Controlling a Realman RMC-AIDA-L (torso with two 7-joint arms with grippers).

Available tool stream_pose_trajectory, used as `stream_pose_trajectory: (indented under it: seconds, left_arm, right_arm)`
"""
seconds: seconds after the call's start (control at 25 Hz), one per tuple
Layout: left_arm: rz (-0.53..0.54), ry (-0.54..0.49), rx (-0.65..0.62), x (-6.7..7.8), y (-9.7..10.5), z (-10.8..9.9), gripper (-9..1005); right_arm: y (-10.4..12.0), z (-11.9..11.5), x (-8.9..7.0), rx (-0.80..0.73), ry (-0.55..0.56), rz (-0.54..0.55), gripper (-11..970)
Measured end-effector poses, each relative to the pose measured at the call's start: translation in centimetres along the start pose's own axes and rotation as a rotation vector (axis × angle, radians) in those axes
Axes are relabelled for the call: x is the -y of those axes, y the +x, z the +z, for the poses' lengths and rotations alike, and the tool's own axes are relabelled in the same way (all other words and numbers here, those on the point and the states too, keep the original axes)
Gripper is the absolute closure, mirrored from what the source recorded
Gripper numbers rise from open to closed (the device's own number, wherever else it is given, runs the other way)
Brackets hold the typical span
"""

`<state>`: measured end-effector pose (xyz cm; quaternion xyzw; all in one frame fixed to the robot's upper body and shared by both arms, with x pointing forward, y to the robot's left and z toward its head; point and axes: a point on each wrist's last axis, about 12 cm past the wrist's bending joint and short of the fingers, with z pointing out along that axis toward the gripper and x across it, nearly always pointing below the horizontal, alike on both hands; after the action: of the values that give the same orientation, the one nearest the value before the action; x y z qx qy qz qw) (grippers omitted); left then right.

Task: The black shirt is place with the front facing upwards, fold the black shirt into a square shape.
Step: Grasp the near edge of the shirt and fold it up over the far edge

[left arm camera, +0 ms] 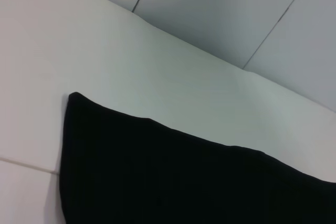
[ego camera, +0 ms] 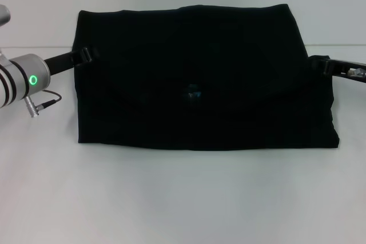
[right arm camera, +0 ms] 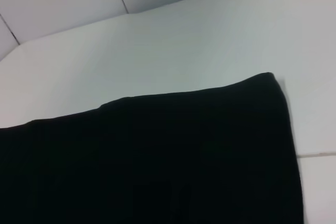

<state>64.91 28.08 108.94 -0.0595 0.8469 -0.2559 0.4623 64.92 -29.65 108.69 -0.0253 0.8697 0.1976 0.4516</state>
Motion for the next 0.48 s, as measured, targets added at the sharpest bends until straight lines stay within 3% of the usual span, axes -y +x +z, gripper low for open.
stream_pose_trajectory:
  seconds: [0.12, 0.32, 0.48]
  left_arm:
    - [-0.014, 0.008, -0.005, 0.0, 0.1, -0.1, 881]
    - [-0.093, 0.041, -0.025, -1.0, 0.1, -1.2, 668]
    - [-0.162, 0.115, -0.051, -2.3, -0.7, -3.2, 512]
  right_arm:
    - [0.1, -0.1, 0.2, 0.003, 0.004, -0.011, 910]
    - [0.3, -0.8, 1.0, 0.035, 0.001, 0.038, 712]
    - [0.2, -2.6, 2.1, 0.1, -0.066, 0.11, 566]
